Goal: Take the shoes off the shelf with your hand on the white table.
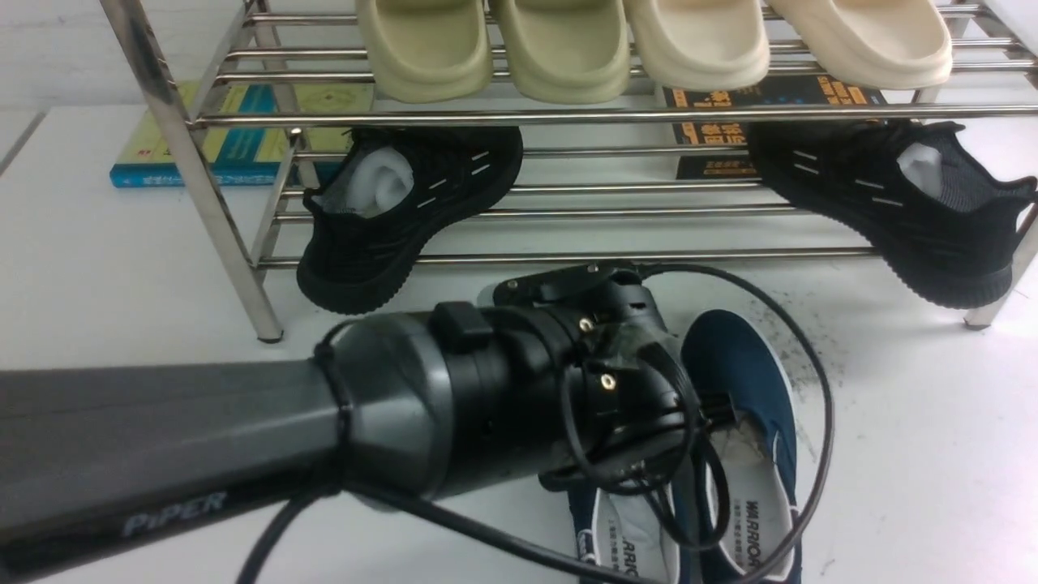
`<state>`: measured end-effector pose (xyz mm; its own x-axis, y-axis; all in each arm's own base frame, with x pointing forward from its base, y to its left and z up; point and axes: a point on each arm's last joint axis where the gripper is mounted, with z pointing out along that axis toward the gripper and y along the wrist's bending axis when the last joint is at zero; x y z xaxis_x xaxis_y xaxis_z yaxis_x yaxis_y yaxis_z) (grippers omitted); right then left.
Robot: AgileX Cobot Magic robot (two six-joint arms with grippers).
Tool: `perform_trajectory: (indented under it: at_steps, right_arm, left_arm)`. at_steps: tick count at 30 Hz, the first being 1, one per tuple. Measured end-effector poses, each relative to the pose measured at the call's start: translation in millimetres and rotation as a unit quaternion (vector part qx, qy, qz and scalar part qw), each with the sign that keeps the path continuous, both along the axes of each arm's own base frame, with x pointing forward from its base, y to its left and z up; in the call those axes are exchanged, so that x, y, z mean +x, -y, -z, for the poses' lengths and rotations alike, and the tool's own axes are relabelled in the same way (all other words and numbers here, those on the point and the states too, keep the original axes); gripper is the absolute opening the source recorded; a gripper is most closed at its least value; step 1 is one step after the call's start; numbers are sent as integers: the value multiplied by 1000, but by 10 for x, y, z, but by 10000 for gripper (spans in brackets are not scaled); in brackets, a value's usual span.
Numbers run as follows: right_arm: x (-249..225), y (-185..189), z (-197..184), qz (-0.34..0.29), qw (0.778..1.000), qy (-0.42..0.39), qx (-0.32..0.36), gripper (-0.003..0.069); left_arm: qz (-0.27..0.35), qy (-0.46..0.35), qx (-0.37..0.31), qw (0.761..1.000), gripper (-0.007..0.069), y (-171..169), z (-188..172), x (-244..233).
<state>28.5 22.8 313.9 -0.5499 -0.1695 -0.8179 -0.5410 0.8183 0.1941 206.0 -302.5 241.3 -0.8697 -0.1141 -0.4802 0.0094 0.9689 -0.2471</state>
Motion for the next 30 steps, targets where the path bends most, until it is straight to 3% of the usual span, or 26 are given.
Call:
perform_trajectory:
  at_steps: [7, 12, 16, 17, 20, 30]
  right_arm:
    - [-36, -24, 17, -17, 1000, -19, 4, 192]
    - [-98, -19, 79, -41, 998, -52, -23, 188]
    - [-122, -4, 111, -45, 996, -69, -39, 130]
    - [-118, -5, 110, -45, 996, -66, -39, 82]
    - [-51, -40, 100, -39, 999, -29, -19, -9]
    - [241, -253, 217, -24, 982, 154, 106, -13]
  left_arm:
    - [73, 98, 25, 992, 279, -319, -758, -93]
    - [105, 124, 92, 982, 196, -700, -1119, -244]
    - [120, 124, 131, 976, 154, -902, -1254, -333]
    - [119, 121, 144, 975, 139, -985, -1300, -370]
    - [112, 114, 158, 974, 122, -1116, -1373, -432]
    - [111, 115, 155, 975, 120, -1151, -1403, -452]
